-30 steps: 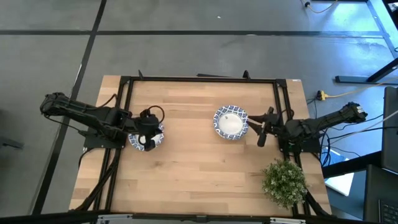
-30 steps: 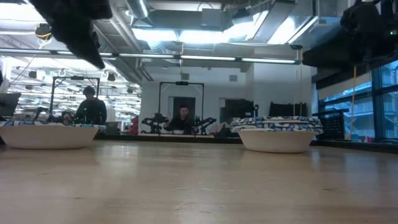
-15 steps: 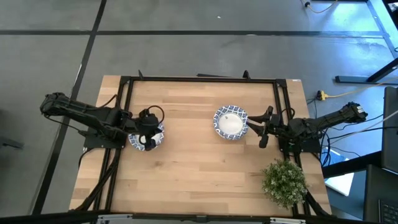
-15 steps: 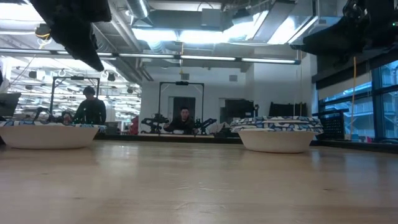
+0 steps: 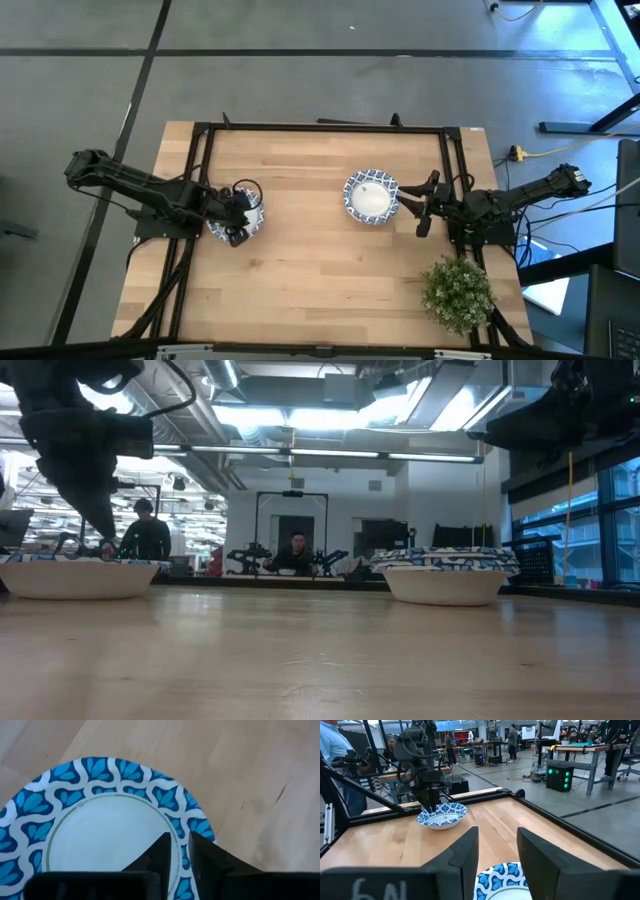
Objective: Nest bowls inside each other
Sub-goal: Stack the blue bowl on the blue bowls
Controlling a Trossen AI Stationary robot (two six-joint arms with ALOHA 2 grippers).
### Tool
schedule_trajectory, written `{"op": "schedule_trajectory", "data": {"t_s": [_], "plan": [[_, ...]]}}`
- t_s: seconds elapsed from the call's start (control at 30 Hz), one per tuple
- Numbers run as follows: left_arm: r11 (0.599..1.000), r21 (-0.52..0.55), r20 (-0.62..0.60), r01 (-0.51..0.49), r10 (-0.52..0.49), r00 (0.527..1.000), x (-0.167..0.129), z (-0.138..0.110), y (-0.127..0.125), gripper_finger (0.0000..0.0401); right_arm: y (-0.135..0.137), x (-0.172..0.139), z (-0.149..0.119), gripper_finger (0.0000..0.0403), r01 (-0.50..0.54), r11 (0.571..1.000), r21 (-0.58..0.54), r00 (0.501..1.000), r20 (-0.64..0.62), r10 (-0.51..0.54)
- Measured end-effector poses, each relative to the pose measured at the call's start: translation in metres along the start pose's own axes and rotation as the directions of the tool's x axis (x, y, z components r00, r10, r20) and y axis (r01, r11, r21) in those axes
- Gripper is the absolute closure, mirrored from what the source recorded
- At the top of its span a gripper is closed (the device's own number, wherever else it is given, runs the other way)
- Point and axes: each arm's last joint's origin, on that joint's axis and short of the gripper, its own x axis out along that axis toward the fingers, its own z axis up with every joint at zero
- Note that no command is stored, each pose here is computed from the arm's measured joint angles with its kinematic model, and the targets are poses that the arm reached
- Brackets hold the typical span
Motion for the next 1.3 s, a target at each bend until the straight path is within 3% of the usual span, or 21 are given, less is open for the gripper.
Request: {"op": "schedule_trajectory", "data": {"t_s": [0.33,1.0,1.3], "plan": [[0.995,-0.078,-0.025,0.064,-0.066,0.998,-0.002,0.002,-0.004,0.0296,0.000,0.000,0.000,0.0267,0.003,1.000,0.000,1.000,-0.002,-0.003],[0.959,-0.269,-0.069,0.094,-0.116,0.991,-0.001,0.001,-0.006,0.0281,-0.001,0.000,0.000,0.0267,0.029,0.998,0.059,1.000,0.001,-0.029],[0.978,-0.206,-0.172,0.037,-0.074,0.982,0.017,-0.002,-0.013,0.0278,-0.001,0.000,0.000,0.0267,0.046,0.996,0.081,0.999,0.004,-0.046]]}}
